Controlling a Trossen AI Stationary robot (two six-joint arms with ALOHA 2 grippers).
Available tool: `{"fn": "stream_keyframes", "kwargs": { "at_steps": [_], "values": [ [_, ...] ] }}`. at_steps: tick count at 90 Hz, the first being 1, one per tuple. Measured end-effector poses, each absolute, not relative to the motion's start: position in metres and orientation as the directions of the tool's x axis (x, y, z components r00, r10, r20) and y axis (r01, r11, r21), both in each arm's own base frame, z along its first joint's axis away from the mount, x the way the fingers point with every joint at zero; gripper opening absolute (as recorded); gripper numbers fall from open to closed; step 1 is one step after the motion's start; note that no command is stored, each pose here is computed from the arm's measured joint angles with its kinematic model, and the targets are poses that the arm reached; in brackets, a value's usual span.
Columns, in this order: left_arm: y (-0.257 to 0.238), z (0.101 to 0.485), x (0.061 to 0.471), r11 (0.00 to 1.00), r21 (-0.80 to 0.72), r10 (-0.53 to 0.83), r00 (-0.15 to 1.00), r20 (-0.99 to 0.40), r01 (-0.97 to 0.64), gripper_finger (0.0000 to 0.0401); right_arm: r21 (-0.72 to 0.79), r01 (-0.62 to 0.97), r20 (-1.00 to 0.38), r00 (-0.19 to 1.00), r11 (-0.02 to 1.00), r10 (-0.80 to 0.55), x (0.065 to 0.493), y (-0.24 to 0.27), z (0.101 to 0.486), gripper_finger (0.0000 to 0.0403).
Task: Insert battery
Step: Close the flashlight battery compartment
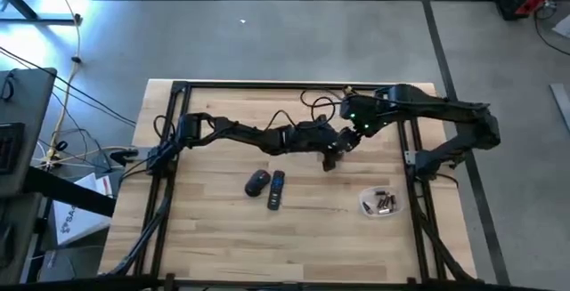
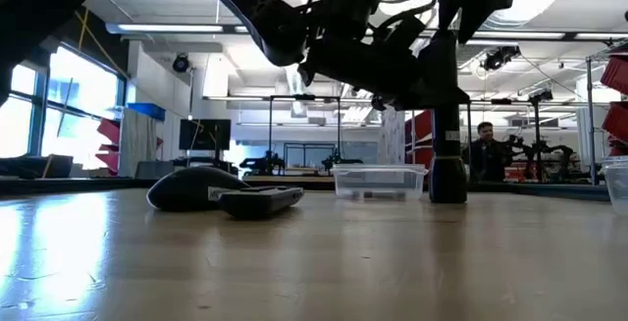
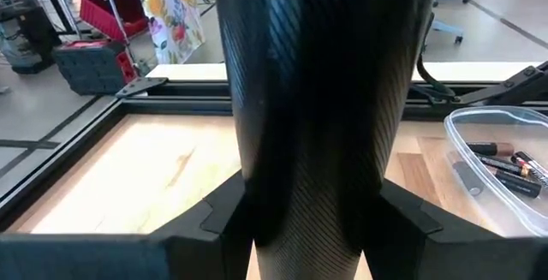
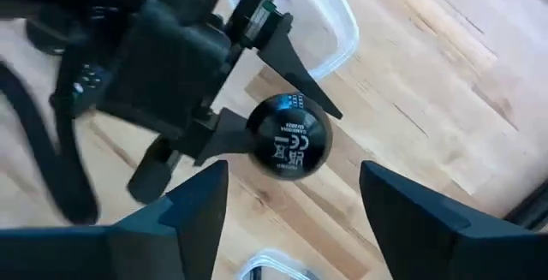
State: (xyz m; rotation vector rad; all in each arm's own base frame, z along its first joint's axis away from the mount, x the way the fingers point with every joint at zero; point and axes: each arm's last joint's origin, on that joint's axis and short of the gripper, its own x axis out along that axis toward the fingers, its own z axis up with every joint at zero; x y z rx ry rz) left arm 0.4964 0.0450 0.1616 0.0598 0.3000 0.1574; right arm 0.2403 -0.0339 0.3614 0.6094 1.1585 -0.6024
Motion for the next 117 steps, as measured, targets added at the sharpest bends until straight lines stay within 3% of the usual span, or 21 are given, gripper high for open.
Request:
{"fn": "stream_keyframes", "kwargs": {
  "at_steps": [16, 26, 37, 53, 72, 117],
  "values": [
    [0.048, 0.161, 0.496, 0.993, 0.064, 0.111, 0.949, -0.296, -0.096, 0.0146, 0.138, 0.561, -0.931, 0.355, 0.817, -0.086, 0.229, -0.031, 0.373, 0.0231],
    [0.046, 0.160, 0.496, 0.997, 0.056, 0.067, 0.951, -0.301, -0.053, 0.0146, 0.076, 0.342, -0.934, 0.353, 0.936, -0.053, 0.229, -0.030, 0.373, 0.0231],
    [0.043, 0.159, 0.496, 0.997, 0.065, -0.008, 0.950, -0.312, 0.029, 0.0146, -0.009, 0.116, -0.931, 0.362, 0.993, -0.050, 0.232, -0.031, 0.372, 0.0231],
    [0.039, 0.159, 0.496, 0.992, 0.075, -0.075, 0.944, -0.321, 0.104, 0.0146, -0.047, -0.089, -0.940, 0.342, 0.995, -0.014, 0.238, -0.030, 0.367, 0.0231],
    [0.037, 0.158, 0.495, 0.985, 0.089, -0.109, 0.939, -0.327, 0.145, 0.0146, -0.066, -0.211, -0.942, 0.336, 0.975, 0.008, 0.243, -0.030, 0.364, 0.0227],
    [0.039, 0.158, 0.495, 0.990, 0.057, -0.103, 0.939, -0.329, 0.128, 0.0146, -0.101, -0.355, -0.929, 0.368, 0.929, 0.040, 0.246, -0.030, 0.365, 0.0140]
  ]
}}
